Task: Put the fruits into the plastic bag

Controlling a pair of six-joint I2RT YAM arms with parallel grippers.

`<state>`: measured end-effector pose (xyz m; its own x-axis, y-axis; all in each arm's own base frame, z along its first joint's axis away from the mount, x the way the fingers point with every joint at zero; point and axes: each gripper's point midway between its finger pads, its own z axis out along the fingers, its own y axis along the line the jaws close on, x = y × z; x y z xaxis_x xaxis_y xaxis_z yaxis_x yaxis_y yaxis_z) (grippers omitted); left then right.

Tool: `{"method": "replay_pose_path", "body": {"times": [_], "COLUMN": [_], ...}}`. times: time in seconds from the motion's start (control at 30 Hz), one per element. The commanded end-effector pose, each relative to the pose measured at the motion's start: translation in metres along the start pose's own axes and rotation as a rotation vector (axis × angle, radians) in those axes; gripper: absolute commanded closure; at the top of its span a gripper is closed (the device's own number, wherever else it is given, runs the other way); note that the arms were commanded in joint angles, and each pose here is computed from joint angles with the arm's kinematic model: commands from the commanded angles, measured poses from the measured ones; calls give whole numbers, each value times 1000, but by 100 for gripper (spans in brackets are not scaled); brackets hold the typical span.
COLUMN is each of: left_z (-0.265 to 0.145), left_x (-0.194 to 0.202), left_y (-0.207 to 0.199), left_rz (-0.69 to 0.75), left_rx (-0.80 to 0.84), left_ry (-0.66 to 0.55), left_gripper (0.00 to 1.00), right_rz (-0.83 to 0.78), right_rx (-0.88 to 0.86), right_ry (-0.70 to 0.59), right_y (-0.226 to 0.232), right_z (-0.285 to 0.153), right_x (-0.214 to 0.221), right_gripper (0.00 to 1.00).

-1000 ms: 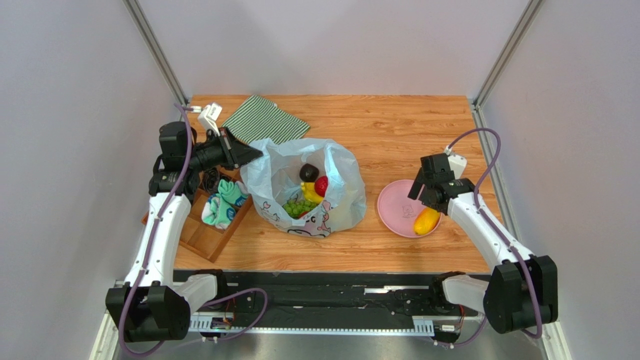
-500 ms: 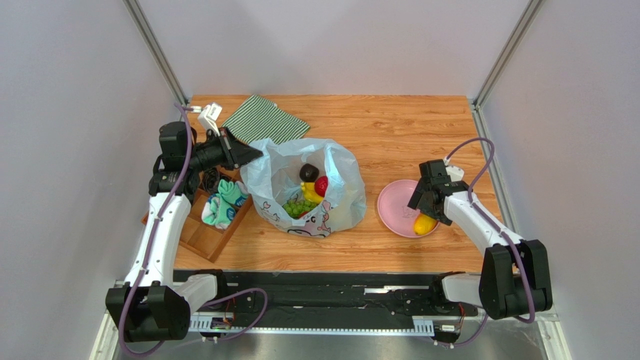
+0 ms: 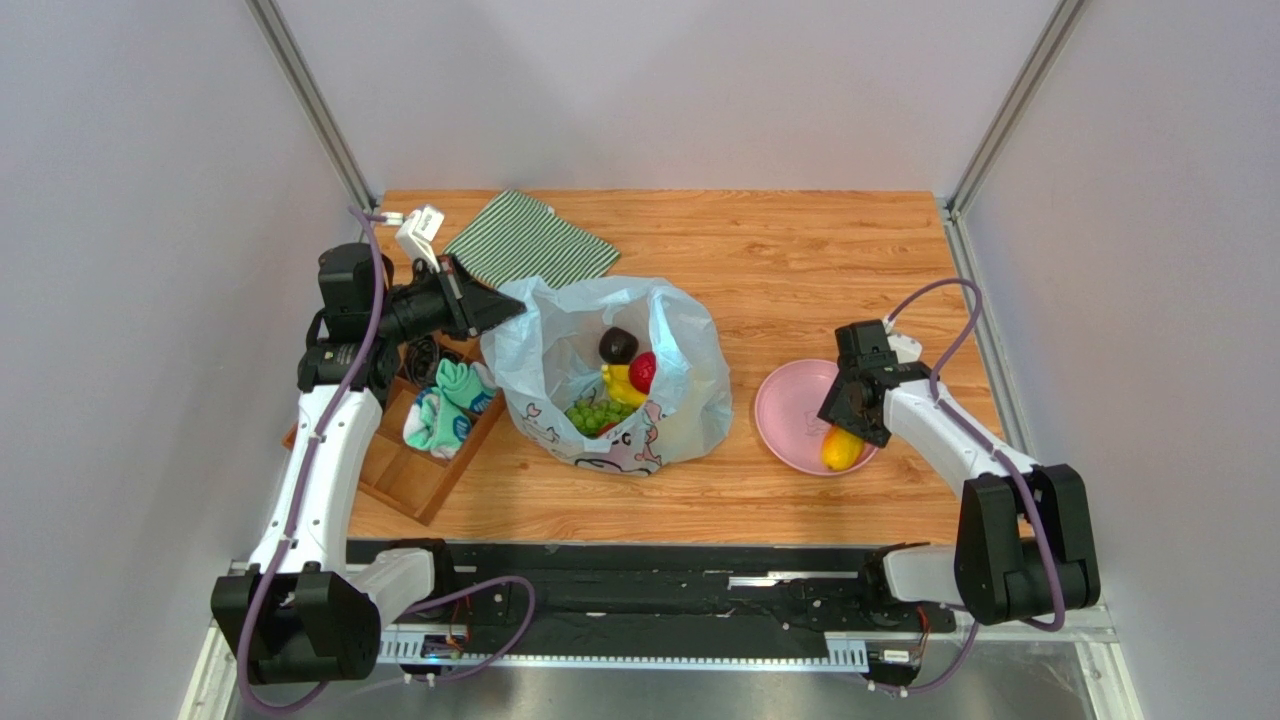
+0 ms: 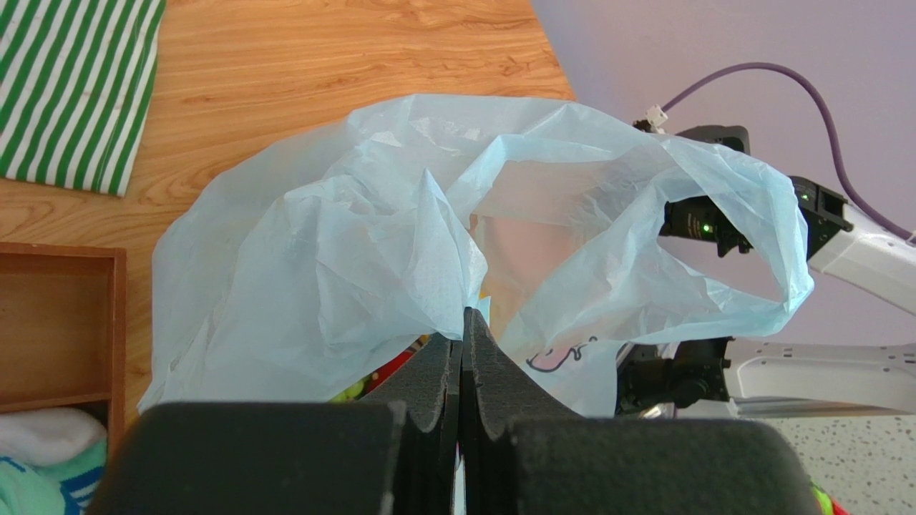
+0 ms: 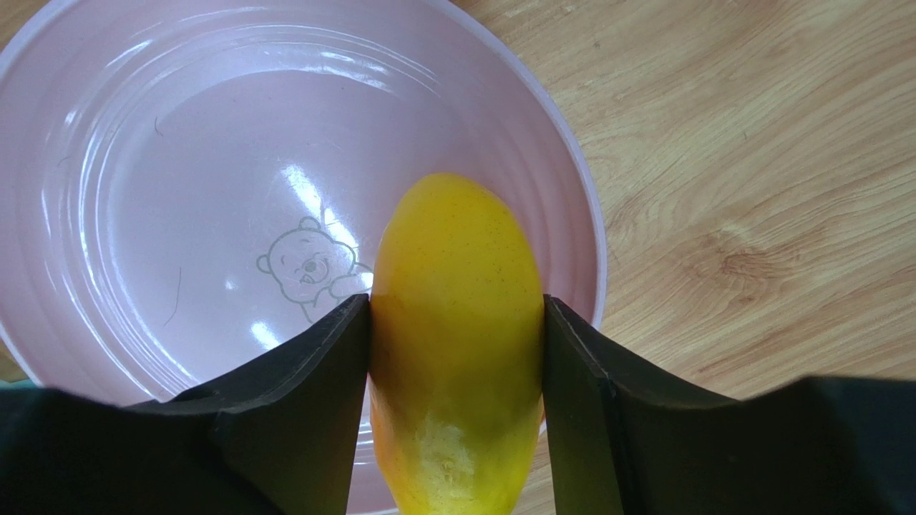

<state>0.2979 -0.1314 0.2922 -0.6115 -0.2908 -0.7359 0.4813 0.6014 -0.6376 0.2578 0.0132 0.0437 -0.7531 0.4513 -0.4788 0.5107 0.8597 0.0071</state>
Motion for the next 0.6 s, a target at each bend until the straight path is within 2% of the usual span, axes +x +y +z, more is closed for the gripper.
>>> {"method": "replay_pose_path", "body": {"times": [0.0, 0.13, 0.27, 0.33, 0.43, 0.5, 0.57], "left_z": [-1, -1, -1, -1, -1, -1, -1], "left_x": [-8, -7, -8, -7, -8, -7, -8], "left_y": [-5, -5, -5, -5, -5, -6, -6], "left_rz": [27, 28, 28, 25, 27, 28, 29], "left_rx": [25, 23, 23, 26, 25, 26, 25], "left_ry": [-21, -20, -20, -18, -21, -20, -22], "left_gripper": [100, 100, 100, 100, 100, 100, 100], "right_rz": [41, 55, 77, 109, 139, 108, 70], "right_rx": [-23, -100, -295, -433, -742, -963, -1092], "right_ry": [-61, -119, -210, -300, -452, -544, -622], "right_y": [2, 9, 31, 43, 71, 94, 107], "right_z": [-6, -26, -72, -112, -196, -260, -305], "right_x": [-13, -26, -48, -63, -85, -94, -99], "right_gripper": [55, 65, 73, 75, 75, 75, 76]}}
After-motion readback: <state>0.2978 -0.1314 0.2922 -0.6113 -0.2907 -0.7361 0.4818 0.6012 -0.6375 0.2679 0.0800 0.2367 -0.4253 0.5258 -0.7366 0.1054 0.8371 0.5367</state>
